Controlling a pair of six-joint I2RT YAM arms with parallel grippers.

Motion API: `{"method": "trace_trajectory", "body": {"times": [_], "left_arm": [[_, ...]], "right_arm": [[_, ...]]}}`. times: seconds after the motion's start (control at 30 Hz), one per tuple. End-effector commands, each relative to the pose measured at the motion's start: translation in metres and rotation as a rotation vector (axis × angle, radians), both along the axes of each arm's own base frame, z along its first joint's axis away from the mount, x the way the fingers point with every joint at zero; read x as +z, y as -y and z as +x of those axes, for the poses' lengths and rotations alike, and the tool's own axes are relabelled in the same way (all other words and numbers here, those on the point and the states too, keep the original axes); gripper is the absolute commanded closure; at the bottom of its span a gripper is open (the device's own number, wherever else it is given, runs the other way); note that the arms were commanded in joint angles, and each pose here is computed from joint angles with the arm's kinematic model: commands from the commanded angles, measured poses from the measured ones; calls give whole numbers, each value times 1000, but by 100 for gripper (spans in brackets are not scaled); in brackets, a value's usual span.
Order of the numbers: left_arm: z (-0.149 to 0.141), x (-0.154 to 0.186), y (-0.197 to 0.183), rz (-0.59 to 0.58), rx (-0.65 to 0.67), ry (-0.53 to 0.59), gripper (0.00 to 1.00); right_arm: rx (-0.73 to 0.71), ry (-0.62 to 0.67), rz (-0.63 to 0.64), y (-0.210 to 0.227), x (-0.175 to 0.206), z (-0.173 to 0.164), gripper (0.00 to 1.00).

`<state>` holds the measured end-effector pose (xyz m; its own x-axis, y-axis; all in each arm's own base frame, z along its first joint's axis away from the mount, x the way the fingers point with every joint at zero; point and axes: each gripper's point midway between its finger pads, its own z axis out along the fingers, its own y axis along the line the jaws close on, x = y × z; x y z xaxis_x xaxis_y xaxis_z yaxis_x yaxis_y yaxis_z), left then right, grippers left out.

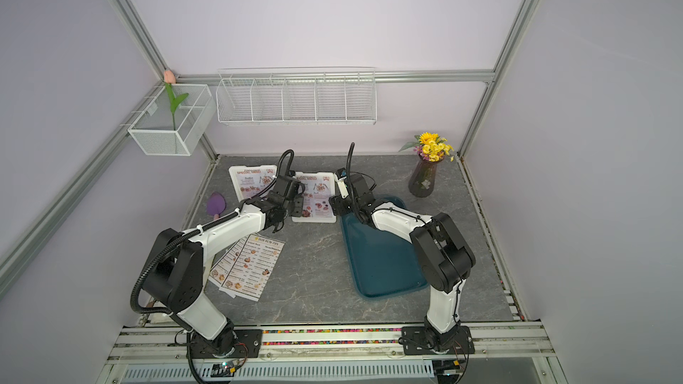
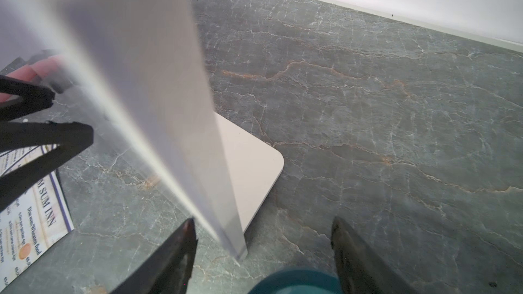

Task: Replace the menus in the menu holders
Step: Adjust the menu holder at the center of the board.

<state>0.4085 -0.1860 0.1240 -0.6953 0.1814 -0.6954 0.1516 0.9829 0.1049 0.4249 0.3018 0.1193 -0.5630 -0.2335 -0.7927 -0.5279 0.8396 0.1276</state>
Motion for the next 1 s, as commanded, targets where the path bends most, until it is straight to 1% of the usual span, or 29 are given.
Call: {"method": "trace_trajectory", "body": {"times": [0.0,0.23,0.43,0.53,0.73,0.8,0.83,0.87,0.9,0.93,0.97], "left_arm": [[11,11,0,7,6,28,43],[16,3,1,9,-9,16,43],[13,10,0,-3,-8,29,43],[7,24,1,-27,-20,30,44],[-17,62,4,-140,-58,50,42],[-26,79,-3,-151,-51,84,37],[-30,84,-9,-140,-45,96,34],[-34,91,-18,-124,-36,114,4],[-38,96,-30,-101,-17,123,1],[-41,100,-41,-89,5,130,1],[-45,102,-53,-82,25,132,1]], "right_arm": [[-4,14,7,-1,2,8,23],[-7,18,4,1,1,16,23],[3,13,8,-1,2,18,23],[9,16,23,1,11,11,23],[5,50,38,19,39,-16,21],[-18,67,30,32,50,-27,19],[-29,75,22,39,53,-32,14],[-38,82,9,47,56,-40,6],[-52,95,-3,57,62,-47,2],[-66,108,-16,65,67,-53,9],[-88,120,-37,77,72,-60,11]]}}
